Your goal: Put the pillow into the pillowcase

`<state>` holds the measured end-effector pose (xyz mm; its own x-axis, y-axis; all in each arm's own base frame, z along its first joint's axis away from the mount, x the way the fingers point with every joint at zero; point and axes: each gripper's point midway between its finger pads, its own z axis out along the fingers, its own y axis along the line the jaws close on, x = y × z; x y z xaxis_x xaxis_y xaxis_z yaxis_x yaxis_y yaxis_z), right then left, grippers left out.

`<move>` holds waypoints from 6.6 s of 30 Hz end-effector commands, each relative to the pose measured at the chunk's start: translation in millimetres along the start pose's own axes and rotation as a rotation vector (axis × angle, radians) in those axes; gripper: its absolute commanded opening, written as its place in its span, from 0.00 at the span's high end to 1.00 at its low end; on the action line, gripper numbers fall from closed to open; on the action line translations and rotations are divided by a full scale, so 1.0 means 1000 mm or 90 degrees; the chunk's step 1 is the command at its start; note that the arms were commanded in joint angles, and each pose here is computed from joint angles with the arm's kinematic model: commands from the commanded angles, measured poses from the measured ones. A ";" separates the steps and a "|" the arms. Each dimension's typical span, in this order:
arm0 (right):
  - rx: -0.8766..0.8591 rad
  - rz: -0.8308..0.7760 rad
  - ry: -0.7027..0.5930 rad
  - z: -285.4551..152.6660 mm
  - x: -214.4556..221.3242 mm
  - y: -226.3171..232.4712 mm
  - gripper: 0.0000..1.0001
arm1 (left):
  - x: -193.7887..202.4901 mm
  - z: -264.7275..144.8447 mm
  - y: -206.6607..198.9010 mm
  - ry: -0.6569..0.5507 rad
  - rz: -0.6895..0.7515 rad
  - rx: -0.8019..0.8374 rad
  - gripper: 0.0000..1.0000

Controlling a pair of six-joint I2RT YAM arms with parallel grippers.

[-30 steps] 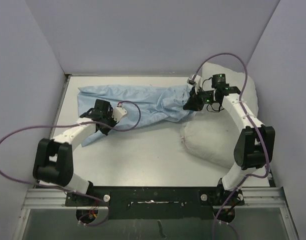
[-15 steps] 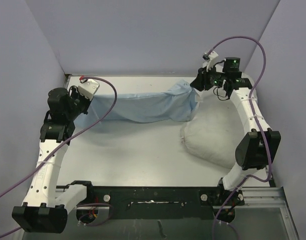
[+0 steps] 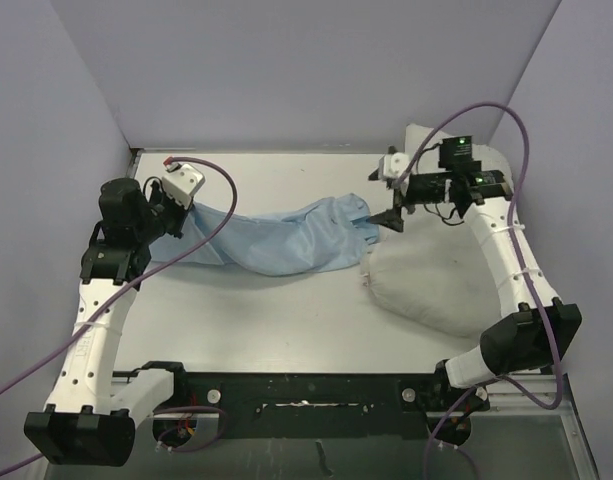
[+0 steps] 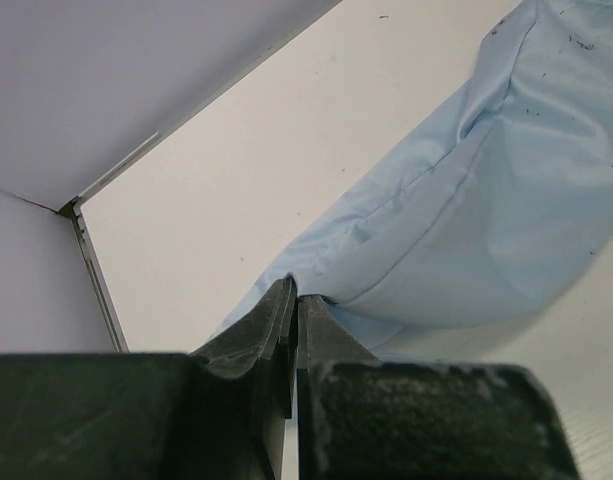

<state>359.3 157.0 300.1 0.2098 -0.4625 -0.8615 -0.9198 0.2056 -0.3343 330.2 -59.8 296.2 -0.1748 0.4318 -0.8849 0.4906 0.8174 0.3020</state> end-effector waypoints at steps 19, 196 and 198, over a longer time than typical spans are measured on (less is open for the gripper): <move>-0.220 -0.110 0.121 0.188 0.123 -0.019 0.09 | 0.005 -0.046 -0.008 -0.018 0.003 -0.053 1.00; 0.100 0.399 -0.192 -0.072 0.073 -0.055 1.00 | -0.041 0.139 -0.249 0.026 -0.522 0.082 1.00; 0.071 0.375 -0.196 -0.070 0.068 -0.046 1.00 | -0.047 0.137 -0.243 0.016 -0.525 0.081 1.00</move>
<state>408.2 48.6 247.7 -0.3964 0.0937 -0.9133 -0.7480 0.5438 0.3805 330.5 -335.8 190.5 -0.5933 -0.2407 -0.7682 0.2627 0.8441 -0.4674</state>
